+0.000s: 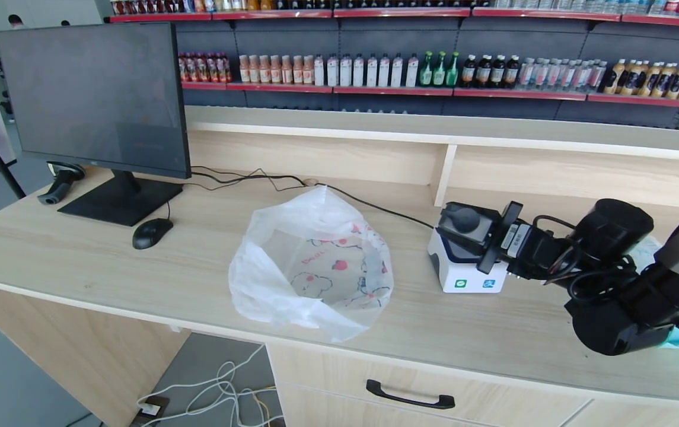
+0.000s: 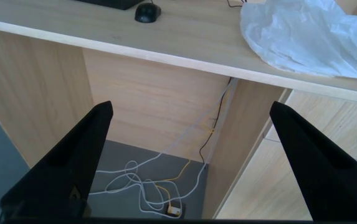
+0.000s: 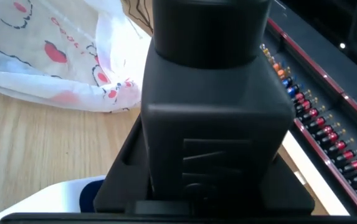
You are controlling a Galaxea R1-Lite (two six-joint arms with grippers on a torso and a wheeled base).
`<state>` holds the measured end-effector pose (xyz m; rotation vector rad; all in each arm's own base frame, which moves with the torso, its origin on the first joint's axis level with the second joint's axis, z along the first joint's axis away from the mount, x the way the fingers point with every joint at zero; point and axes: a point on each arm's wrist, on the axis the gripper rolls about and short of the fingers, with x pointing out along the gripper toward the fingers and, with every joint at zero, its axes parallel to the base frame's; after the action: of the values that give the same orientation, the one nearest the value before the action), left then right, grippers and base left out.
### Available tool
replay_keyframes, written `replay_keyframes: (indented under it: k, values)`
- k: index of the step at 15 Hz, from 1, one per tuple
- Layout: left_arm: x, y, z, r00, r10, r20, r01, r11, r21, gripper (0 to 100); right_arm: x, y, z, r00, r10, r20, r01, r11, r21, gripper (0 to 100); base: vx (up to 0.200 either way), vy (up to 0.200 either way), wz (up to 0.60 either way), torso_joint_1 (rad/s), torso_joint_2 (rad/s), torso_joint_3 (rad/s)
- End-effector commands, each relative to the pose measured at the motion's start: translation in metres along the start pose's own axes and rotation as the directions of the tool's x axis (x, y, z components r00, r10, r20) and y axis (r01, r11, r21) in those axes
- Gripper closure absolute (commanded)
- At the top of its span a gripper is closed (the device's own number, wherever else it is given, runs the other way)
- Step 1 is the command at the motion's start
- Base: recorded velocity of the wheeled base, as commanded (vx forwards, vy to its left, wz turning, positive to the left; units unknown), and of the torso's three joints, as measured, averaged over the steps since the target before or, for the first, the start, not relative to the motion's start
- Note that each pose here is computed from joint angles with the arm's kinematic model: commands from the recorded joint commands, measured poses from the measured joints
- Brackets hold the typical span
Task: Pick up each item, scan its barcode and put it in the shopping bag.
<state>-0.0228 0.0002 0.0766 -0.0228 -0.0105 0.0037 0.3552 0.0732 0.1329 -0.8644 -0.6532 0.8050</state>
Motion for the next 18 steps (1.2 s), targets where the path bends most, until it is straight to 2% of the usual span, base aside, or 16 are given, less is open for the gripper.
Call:
replay_keyframes:
  k: [1,9,11,18]
  values:
    - [0.000,0.000,0.000,1.000,0.001,0.000,-0.001,1.000,0.000,0,-0.005,-0.002,-0.004,1.000,-0.006,-0.017,0.006,1.000,-0.001,100,0.000,0.000,0.00,0.000,0.00,0.000]
    - [0.000,0.000,0.000,1.000,0.001,0.002,-0.001,1.000,0.001,0,-0.010,-0.002,-0.007,1.000,-0.006,-0.031,0.006,1.000,-0.007,100,0.000,0.000,0.00,0.000,0.00,0.000]
    - [0.000,0.000,0.000,1.000,0.001,0.002,-0.001,1.000,0.001,0,-0.014,0.003,-0.006,0.999,0.008,-0.042,-0.007,1.000,0.014,100,0.000,0.000,0.00,0.000,0.00,0.000]
    - [0.000,0.000,0.000,1.000,0.001,0.000,-0.001,1.000,-0.008,0,-0.015,-0.010,0.015,1.000,-0.018,-0.015,0.018,1.000,0.016,100,0.000,0.000,0.00,0.000,0.00,0.000]
